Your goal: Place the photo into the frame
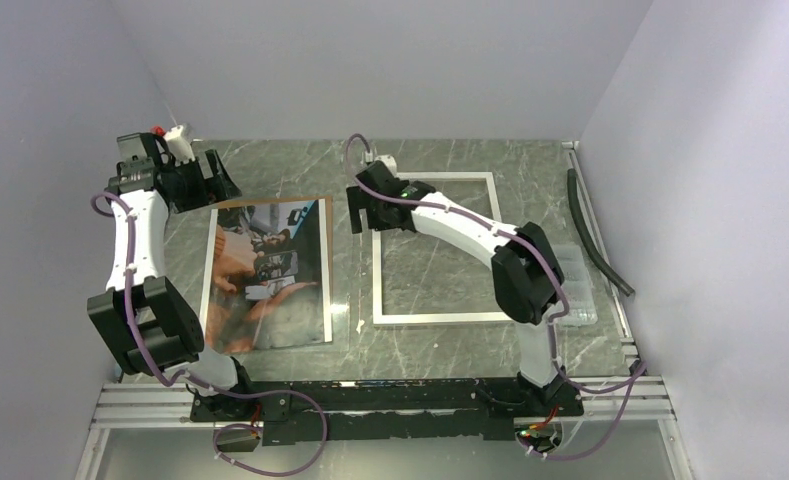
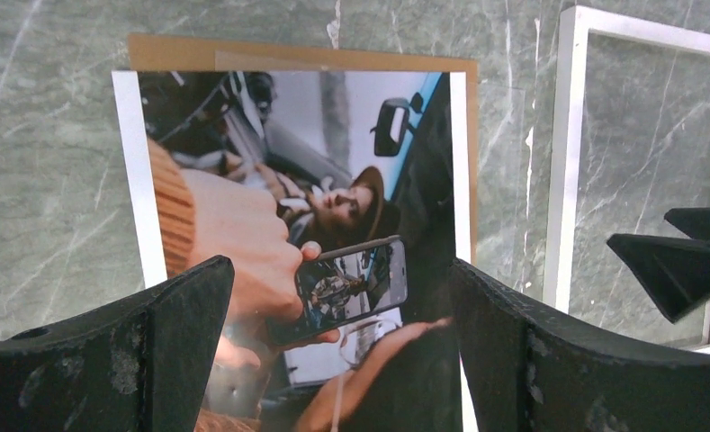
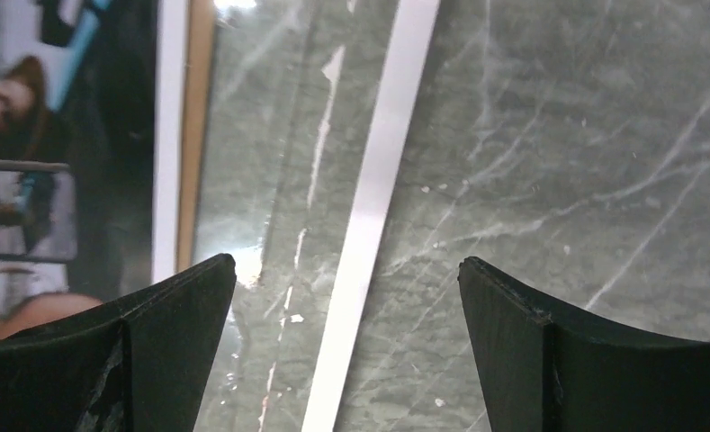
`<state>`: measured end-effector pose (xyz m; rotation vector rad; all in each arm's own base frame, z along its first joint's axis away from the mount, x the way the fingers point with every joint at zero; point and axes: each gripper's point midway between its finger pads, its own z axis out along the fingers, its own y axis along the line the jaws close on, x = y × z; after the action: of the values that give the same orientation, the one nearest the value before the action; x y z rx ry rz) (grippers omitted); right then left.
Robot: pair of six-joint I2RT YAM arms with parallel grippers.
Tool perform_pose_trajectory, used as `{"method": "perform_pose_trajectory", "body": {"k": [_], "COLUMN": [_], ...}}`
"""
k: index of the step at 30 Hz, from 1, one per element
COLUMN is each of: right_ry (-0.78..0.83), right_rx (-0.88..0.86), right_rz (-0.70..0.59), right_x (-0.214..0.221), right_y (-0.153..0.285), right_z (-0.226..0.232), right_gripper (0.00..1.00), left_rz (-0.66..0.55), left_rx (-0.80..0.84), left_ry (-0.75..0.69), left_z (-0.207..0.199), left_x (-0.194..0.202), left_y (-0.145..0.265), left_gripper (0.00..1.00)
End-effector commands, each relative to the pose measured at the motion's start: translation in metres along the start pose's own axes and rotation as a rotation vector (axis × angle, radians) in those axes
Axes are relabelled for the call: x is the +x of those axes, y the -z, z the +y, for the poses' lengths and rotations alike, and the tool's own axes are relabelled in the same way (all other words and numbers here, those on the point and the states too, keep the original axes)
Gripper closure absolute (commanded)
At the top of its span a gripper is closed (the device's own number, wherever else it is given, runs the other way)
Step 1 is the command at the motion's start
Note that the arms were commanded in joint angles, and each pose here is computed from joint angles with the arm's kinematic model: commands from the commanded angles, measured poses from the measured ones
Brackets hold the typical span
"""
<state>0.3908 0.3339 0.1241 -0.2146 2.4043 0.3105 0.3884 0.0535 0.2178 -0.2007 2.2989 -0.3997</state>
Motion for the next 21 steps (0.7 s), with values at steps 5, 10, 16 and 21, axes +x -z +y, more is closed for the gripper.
{"method": "perform_pose_trajectory", "body": {"k": [5, 10, 16, 21], "right_ry": [-0.015, -0.006, 0.000, -0.010], "right_rx": [0.212, 0.187, 0.158, 0.170], "right_rz": [0.013, 0.064, 0.109, 0.119], "right_x": [0.019, 0.047, 0.071, 0.080], "right_y": [-0.014, -0.034, -0.054, -0.065], "right_z": [-0.021, -0.006, 0.010, 0.013], "right_gripper": [0.07, 0.15, 0.20, 0.31], "left_rz": [0.042, 0.062, 0.083, 0.096], "left_rx": [0.004, 0.008, -0.006, -0.028], "left_ry": [-0.002, 0.014, 0.010, 0.015], "left_z": [0.001, 0.000, 0.002, 0.005], "left_x": [0.014, 0.019, 0.025, 0.028], "left_y": [-0.001, -0.002, 0.001, 0.004], "left_gripper": [0.05, 0.05, 0.05, 0.05]}}
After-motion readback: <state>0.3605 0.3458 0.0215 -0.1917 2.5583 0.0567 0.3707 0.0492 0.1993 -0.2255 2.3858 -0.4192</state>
